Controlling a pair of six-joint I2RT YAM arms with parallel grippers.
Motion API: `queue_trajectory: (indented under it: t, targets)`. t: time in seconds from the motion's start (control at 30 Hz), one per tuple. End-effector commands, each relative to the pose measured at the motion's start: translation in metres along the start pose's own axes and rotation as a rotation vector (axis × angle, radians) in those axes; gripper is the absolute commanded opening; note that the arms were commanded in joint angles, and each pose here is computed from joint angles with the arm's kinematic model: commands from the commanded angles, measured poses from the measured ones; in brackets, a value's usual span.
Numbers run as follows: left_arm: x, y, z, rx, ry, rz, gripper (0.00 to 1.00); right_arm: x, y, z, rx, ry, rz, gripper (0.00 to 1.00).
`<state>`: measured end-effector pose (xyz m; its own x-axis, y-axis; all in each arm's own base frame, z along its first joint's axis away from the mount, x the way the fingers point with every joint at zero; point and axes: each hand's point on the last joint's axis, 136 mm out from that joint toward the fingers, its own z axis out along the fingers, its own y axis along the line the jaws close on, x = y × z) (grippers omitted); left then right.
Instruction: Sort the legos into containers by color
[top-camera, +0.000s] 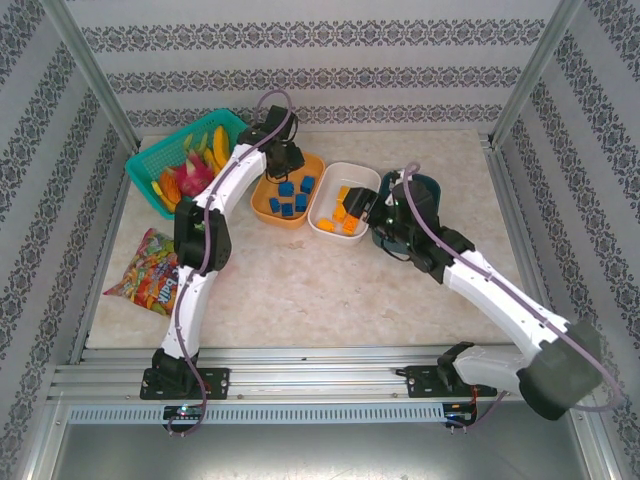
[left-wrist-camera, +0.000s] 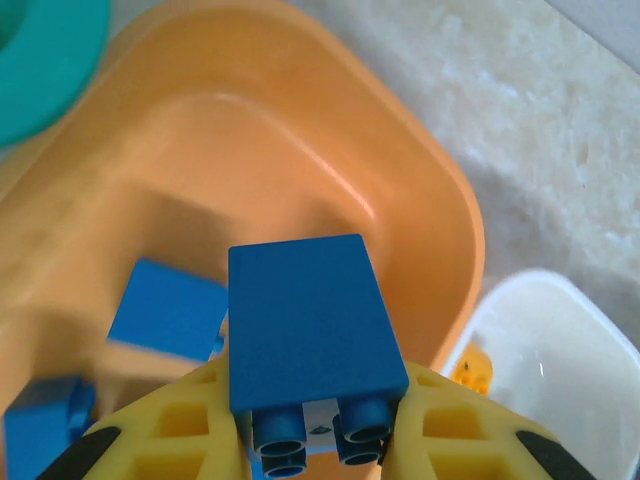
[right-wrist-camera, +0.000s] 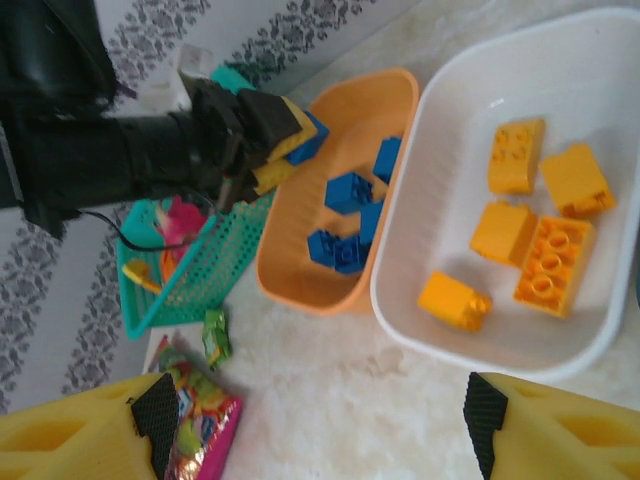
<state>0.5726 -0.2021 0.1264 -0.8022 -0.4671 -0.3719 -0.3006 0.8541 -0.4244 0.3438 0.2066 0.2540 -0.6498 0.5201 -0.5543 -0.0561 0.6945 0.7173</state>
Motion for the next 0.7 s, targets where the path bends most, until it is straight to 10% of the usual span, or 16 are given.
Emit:
queue_trajectory:
  t: [0.0,0.37,0.67]
  targets:
    - [-0.019,0.004,0.018,0.025,-0.026,0.029,0.17,-0.029,0.038,0.001,-0.119,-0.060,0.005,0.78]
    - [-0.008,0.017,0.051,0.042,0.039,-0.017,0.36,-0.018,0.023,0.011,-0.095,-0.007,0.022,0.77]
    - [-0.028,0.002,0.004,0.057,-0.028,-0.010,0.57,-0.016,0.023,0.008,-0.095,0.006,-0.006,0.77]
